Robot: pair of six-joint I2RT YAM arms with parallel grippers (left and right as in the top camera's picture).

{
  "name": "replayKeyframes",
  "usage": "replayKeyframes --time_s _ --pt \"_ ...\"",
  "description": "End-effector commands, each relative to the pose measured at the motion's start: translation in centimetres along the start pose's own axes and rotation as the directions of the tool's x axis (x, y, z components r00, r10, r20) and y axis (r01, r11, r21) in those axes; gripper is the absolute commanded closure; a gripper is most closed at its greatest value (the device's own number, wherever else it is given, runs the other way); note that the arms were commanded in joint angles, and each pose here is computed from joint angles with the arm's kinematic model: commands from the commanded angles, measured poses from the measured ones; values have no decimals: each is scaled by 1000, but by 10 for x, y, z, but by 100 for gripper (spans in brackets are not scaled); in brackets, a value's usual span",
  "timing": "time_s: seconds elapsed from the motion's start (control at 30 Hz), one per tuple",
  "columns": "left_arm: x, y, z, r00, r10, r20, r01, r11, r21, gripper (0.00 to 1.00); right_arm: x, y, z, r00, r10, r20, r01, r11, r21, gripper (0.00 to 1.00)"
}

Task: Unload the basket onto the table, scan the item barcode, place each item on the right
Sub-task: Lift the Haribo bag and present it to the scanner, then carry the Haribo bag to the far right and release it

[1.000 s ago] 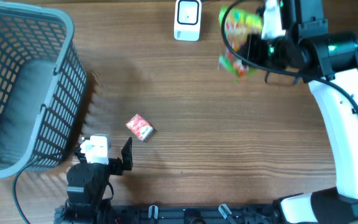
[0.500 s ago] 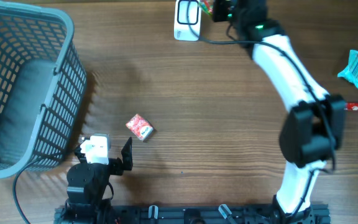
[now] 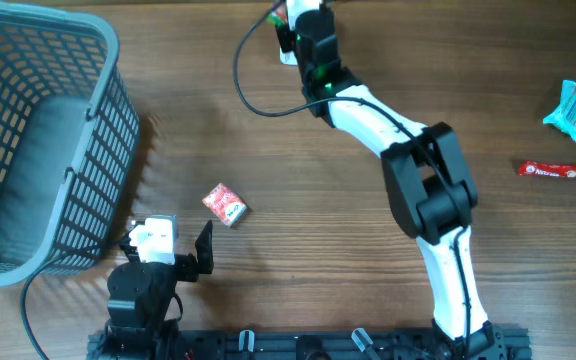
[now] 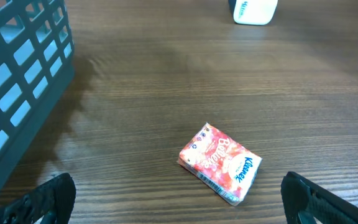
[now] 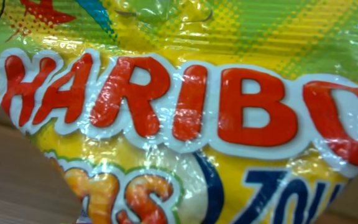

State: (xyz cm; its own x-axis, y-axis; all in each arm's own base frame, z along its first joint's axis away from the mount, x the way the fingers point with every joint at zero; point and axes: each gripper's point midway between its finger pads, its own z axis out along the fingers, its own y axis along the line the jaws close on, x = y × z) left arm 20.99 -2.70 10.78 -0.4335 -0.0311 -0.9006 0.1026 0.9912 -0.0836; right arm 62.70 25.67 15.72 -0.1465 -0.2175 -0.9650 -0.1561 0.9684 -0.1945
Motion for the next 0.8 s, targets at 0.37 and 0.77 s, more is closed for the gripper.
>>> replayKeyframes --time_s 0.37,0.77 --pt "1 2 1 1000 13 2 -13 1000 -8 0 -28 -61 -8 996 -93 19 82 942 325 96" --pt "1 2 1 1000 13 2 -13 1000 -8 0 1 -207 -123 839 83 -537 193 879 437 96"
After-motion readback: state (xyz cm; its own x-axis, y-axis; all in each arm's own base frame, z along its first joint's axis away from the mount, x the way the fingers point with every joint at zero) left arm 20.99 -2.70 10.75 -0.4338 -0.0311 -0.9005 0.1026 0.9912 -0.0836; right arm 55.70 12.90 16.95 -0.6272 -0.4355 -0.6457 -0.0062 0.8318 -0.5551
